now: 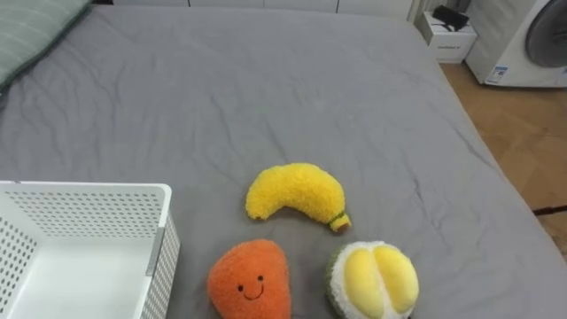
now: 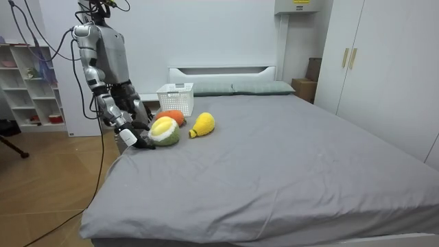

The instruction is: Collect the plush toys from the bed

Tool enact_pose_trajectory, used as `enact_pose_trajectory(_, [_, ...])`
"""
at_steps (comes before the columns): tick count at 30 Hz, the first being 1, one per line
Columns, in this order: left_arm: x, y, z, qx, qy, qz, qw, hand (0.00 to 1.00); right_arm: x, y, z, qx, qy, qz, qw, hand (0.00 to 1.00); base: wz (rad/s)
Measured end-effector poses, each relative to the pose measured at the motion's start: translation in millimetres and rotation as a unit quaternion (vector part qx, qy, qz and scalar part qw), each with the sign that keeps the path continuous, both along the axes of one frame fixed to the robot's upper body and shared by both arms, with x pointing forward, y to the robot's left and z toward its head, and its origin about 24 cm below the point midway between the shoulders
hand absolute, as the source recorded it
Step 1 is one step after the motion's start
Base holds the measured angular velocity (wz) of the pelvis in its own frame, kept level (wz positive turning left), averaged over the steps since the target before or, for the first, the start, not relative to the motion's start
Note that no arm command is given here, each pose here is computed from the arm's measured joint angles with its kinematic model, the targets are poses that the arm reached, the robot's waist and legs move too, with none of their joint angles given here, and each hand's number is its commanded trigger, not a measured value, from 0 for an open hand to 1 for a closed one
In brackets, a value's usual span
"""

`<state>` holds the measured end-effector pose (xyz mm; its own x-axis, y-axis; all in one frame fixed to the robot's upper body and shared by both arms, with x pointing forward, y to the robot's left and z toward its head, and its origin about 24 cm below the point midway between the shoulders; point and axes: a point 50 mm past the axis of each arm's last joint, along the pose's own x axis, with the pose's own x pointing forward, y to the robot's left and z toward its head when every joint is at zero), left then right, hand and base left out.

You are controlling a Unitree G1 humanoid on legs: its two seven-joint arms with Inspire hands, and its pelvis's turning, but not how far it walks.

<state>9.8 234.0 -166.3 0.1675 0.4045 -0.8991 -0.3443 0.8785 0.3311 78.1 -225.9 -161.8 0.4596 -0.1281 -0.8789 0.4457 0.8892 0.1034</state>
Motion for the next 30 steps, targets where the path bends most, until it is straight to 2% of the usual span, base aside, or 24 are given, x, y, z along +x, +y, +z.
enact_pose_trajectory(6, [-0.9,2.1,0.5,0.001,-0.002,0.006,1.0,0.0,-1.5,-11.0,1.7,-0.025,0.01,-0.07,0.997,0.0,-0.01])
enact_pose_trajectory(11, [-5.3,7.3,1.6,0.005,-0.003,0.029,1.0,0.0,18.3,-33.0,16.1,-0.076,-0.028,-0.12,0.989,0.0,0.0])
enact_pose_trajectory(14, [-5.7,7.6,1.6,-0.001,-0.006,0.031,1.0,0.0,54.4,-51.2,45.9,-0.126,-0.112,-0.151,0.974,0.0,-0.14])
enact_pose_trajectory(16, [-7.3,8.1,1.7,0.0,-0.002,0.024,1.0,0.0,85.2,-63.1,81.8,-0.18,-0.197,-0.129,0.955,0.0,-0.13])
enact_pose_trajectory(18, [-6.9,9.7,2.2,0.003,-0.002,0.021,1.0,0.0,100.8,-66.7,104.6,-0.208,-0.244,-0.118,0.94,0.0,0.0])
enact_pose_trajectory(25, [-6.8,10.3,3.5,0.004,-0.003,0.002,1.0,0.0,131.6,-55.2,160.6,-0.295,-0.351,-0.055,0.887,0.0,0.0])
enact_pose_trajectory(30, [-7.5,10.6,4.4,0.001,-0.008,-0.001,1.0,0.0,139.8,-44.4,178.9,-0.32,-0.386,-0.015,0.865,0.0,0.0])
